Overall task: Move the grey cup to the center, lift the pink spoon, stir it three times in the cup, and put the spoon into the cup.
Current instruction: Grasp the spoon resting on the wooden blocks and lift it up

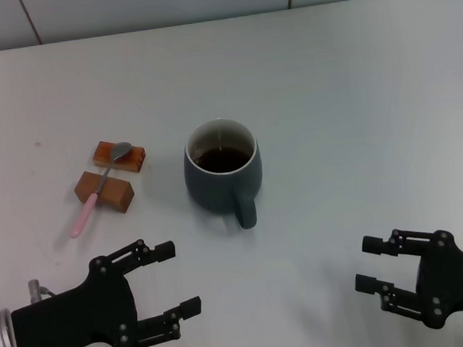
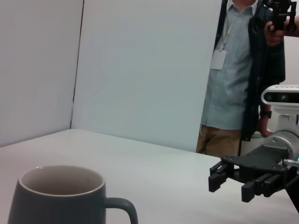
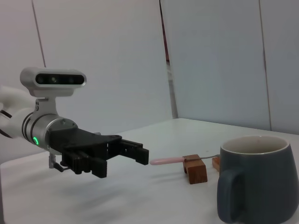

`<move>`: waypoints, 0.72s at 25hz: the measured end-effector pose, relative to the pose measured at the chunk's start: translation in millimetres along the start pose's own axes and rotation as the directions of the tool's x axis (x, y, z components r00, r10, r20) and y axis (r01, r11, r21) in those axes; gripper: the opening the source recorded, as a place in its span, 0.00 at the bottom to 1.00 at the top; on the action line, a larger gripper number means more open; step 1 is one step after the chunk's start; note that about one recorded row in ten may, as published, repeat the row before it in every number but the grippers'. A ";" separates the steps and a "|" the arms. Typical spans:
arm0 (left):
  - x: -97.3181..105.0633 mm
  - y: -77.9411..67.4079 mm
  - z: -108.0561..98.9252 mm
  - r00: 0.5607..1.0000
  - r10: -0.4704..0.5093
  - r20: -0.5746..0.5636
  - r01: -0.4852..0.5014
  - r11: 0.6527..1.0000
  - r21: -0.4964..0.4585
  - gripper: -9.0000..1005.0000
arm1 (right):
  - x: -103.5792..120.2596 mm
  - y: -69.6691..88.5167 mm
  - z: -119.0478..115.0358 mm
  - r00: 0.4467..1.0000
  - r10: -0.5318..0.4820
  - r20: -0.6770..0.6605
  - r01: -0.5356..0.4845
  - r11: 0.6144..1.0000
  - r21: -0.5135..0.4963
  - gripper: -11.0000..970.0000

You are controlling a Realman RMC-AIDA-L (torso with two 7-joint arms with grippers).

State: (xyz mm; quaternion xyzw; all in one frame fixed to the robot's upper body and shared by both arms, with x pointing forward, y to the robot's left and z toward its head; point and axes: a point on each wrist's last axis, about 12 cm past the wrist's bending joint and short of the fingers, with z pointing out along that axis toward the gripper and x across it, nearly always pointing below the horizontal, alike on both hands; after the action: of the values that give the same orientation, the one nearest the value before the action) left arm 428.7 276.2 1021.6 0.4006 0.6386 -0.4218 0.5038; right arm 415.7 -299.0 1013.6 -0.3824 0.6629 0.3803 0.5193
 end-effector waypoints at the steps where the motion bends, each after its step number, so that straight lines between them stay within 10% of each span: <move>1: 0.1 -0.2 0.0 1.000 -0.001 0.001 0.001 1.000 0.000 0.79 | 0.1 -0.1 0.5 1.000 0.000 -0.001 0.000 1.000 -0.001 0.32; 9: 0.3 -0.6 -0.3 1.000 -0.002 0.003 0.002 1.000 -0.002 0.79 | 0.1 -1.2 2.1 1.000 -0.003 -0.007 0.002 1.000 -0.003 0.61; 18: -7.2 -2.2 -10.1 0.953 -0.170 0.251 0.206 0.970 -0.125 0.79 | 0.2 -1.8 3.0 1.000 -0.003 -0.009 0.003 1.000 -0.003 0.61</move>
State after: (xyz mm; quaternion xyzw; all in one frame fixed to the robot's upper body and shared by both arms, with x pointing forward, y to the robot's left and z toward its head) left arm 424.8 284.3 1030.4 0.2451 0.6387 -0.4637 0.5630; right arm 418.5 -297.1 1012.8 -0.3861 0.6639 0.3789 0.5163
